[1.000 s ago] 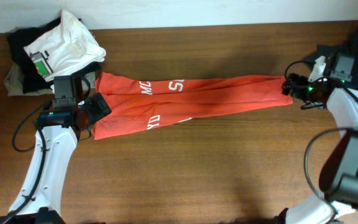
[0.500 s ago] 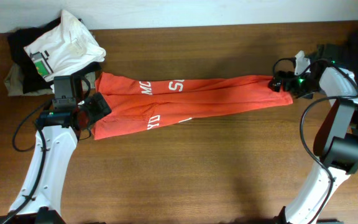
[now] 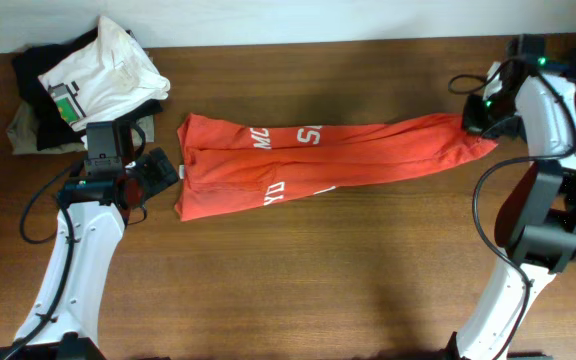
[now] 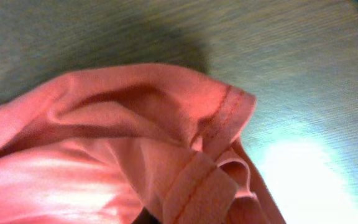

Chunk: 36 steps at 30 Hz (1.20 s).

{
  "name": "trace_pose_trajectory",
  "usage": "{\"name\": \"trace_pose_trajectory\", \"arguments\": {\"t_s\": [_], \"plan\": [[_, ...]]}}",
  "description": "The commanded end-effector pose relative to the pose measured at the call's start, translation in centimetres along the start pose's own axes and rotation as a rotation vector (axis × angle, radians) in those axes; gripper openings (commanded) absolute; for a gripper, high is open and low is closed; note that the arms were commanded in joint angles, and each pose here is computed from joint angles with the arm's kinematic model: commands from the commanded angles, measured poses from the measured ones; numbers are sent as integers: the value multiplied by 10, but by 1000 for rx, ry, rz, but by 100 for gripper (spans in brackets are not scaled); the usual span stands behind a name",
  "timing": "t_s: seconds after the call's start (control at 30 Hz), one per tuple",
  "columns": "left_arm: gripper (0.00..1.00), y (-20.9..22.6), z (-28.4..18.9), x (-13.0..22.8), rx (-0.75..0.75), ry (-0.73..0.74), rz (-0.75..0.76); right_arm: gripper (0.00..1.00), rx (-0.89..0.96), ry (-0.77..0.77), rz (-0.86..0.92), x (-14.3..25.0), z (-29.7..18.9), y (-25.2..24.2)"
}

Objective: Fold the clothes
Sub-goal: 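Fold the right end of the shirt leftward with the right gripper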

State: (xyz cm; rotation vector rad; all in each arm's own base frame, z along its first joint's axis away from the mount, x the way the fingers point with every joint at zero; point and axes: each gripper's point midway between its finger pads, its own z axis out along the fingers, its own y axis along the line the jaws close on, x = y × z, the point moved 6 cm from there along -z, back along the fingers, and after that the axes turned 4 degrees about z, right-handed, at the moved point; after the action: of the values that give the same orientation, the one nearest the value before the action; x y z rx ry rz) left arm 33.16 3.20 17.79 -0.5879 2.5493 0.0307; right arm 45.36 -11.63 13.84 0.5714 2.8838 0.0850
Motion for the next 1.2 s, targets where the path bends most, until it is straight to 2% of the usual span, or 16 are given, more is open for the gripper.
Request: {"name": "trace_pose_trajectory", "arguments": {"t_s": [0.0,0.1,0.17,0.33,0.37,0.4,0.43,0.47,0.53,0.67,0.73,0.8,0.9,1.0,1.13,1.17], "plan": [[99,0,1,0,5,4,-1,4,-124,-28,-20,2,-39,44],[99,0,5,2,-1,19,0,4,-236,29,-215,37,-35,142],[99,0,11,4,-7,37,2,4,-249,72,-321,63,-22,188],[99,1,26,11,-23,88,7,4,-244,155,-382,99,18,239],[99,1,26,11,-23,88,8,10,-247,174,-404,109,24,247],[99,1,26,11,-23,88,7,33,-246,181,-416,114,26,251],[99,1,26,11,-23,88,7,76,-246,186,-428,119,27,255],[99,1,26,11,-23,88,8,89,-247,185,-430,119,26,256],[99,1,26,12,-24,93,8,89,-241,170,-417,107,18,247],[99,1,26,12,-25,95,8,89,-229,129,-285,59,1,192],[99,1,26,12,-25,95,8,90,-271,134,-259,51,0,180],[99,1,26,12,-25,95,8,89,-315,154,-289,58,4,188],[99,1,26,12,-24,93,8,69,-364,172,-344,85,34,222],[99,1,26,12,-25,92,8,63,-400,157,-391,105,51,256],[99,1,26,12,-25,92,8,63,-438,65,-513,125,48,305],[99,1,26,12,-24,92,8,76,-394,33,-529,126,50,309]]}}
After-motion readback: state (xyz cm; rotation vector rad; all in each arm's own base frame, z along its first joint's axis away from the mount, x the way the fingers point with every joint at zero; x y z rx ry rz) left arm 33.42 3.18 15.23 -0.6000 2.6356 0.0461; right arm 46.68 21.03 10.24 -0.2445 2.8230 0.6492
